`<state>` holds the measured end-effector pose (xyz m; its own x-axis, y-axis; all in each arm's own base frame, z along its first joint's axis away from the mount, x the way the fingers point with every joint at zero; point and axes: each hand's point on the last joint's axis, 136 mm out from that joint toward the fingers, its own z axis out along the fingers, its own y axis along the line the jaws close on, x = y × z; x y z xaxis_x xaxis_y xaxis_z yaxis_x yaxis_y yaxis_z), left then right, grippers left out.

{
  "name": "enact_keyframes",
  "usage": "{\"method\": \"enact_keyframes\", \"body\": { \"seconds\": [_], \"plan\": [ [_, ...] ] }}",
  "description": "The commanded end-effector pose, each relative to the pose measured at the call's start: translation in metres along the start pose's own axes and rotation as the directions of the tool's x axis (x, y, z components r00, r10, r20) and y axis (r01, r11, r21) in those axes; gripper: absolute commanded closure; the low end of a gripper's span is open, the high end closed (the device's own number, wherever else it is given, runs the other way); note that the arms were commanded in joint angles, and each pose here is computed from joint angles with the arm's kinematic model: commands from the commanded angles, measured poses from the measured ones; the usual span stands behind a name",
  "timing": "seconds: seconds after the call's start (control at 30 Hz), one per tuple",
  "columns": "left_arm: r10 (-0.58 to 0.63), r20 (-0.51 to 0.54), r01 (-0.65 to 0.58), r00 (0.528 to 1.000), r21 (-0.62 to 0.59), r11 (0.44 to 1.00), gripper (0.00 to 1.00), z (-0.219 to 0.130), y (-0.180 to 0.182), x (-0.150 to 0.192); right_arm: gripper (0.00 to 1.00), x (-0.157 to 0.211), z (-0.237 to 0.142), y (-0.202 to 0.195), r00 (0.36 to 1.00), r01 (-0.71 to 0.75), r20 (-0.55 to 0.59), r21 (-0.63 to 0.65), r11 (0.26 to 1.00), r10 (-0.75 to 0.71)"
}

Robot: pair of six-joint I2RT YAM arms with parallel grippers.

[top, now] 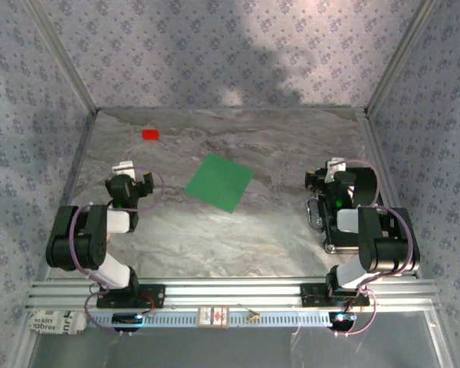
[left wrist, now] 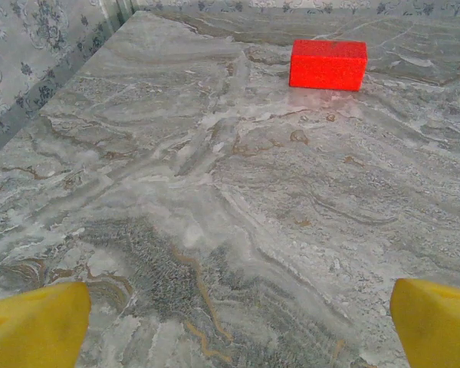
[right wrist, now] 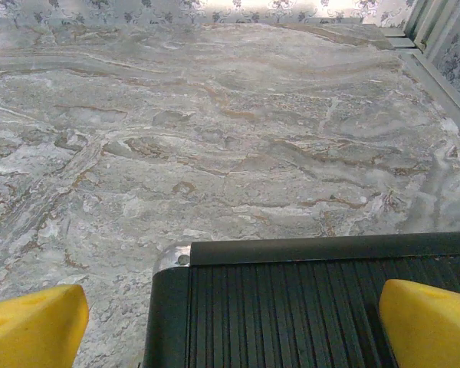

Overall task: Fold a paper plane with a square sheet of paper (pick it up from the middle)
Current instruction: Move the square sheet of paper to the center of the table.

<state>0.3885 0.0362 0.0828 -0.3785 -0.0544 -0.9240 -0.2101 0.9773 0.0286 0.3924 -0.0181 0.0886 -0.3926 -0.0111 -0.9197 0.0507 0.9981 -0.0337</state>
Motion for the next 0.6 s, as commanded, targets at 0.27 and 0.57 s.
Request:
{"method": "enact_keyframes", "body": {
  "seconds": [0.27, 0.57],
  "plan": [
    [0.044, 0.02, -0.047, 0.999, 0.15, 0.988, 0.0, -0.001, -0.028, -0.008, 0.01, 0.009, 0.001, 0.002, 0.999, 0.004, -0.033, -0.021, 1.0, -0.005],
    [0.044, 0.021, -0.047, 0.999, 0.153, 0.987, 0.0, -0.001, -0.028, -0.008, 0.01, 0.009, 0.002, 0.002, 0.999, 0.003, -0.033, -0.022, 1.0, -0.004]
  ]
}}
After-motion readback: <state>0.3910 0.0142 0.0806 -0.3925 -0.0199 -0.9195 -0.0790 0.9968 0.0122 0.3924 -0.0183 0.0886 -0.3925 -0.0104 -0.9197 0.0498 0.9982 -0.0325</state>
